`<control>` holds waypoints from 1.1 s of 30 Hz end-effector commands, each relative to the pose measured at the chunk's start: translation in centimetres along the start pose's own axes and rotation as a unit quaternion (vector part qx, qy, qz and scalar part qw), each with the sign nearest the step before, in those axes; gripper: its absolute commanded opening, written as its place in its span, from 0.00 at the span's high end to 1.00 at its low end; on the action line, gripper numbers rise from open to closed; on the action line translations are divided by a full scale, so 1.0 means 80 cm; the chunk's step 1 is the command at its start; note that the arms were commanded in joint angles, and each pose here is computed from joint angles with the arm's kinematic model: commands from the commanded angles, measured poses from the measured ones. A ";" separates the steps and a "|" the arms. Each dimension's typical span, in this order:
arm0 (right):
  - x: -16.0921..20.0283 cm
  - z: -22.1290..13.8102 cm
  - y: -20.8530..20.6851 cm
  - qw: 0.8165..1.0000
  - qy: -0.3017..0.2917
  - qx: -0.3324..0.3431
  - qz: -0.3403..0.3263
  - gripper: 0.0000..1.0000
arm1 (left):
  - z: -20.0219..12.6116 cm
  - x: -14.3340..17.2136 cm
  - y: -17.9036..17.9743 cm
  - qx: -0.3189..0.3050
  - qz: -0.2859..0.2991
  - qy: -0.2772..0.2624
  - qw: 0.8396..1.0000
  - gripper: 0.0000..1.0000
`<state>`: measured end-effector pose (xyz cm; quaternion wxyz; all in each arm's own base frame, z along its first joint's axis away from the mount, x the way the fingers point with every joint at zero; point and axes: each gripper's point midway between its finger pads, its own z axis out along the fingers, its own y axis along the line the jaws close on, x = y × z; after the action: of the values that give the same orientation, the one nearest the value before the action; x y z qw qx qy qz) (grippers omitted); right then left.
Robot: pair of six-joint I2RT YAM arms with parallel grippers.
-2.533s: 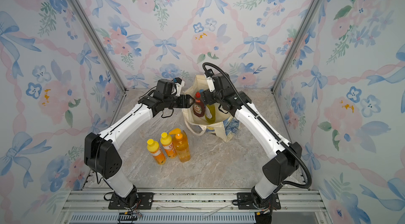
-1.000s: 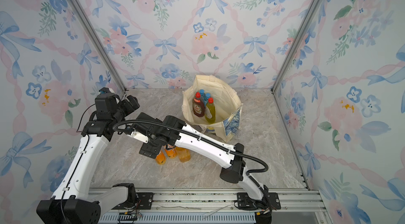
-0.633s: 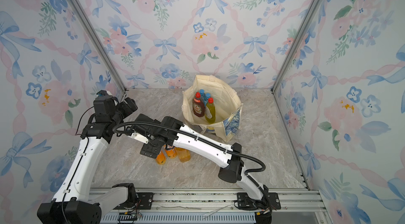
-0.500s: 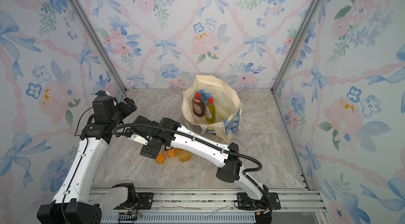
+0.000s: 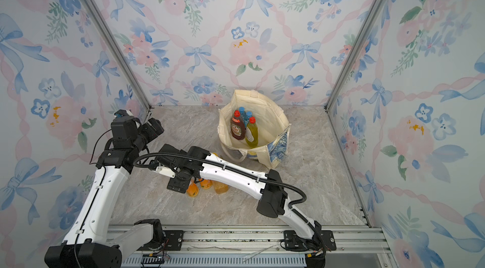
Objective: Pack dish soap into the shopping bag
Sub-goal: Pick up the bottle of dish soap at the center of the board.
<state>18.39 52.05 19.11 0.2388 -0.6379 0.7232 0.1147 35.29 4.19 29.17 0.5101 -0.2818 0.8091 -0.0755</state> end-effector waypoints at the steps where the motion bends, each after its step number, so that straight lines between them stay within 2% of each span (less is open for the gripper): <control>1: 0.010 0.006 -0.007 1.000 0.009 -0.009 0.015 0.22 | -0.006 -0.004 0.001 0.003 0.001 -0.011 1.000 0.02; 6: 0.015 0.010 -0.008 1.000 0.013 -0.009 0.015 0.24 | -0.004 -0.002 0.001 0.004 -0.001 -0.008 1.000 0.02; 14: 0.008 0.003 -0.008 1.000 0.003 -0.010 0.014 0.41 | 0.002 -0.004 -0.005 0.011 -0.003 -0.002 1.000 0.02; 23: 0.001 -0.007 0.005 1.000 -0.008 -0.015 -0.003 0.70 | -0.002 -0.010 -0.012 0.020 -0.001 -0.006 1.000 0.02; 29: -0.013 -0.027 0.012 0.999 -0.031 -0.015 -0.017 1.00 | -0.004 -0.011 -0.012 0.021 0.000 -0.008 1.000 0.02; 33: -0.031 -0.058 0.013 0.997 -0.065 -0.018 -0.022 1.00 | -0.001 -0.012 -0.015 0.024 0.002 -0.005 1.000 0.02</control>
<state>18.19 52.82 19.50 0.2493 -0.6445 0.7104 0.1336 35.56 3.82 28.92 0.5055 -0.2767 0.8129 -0.0844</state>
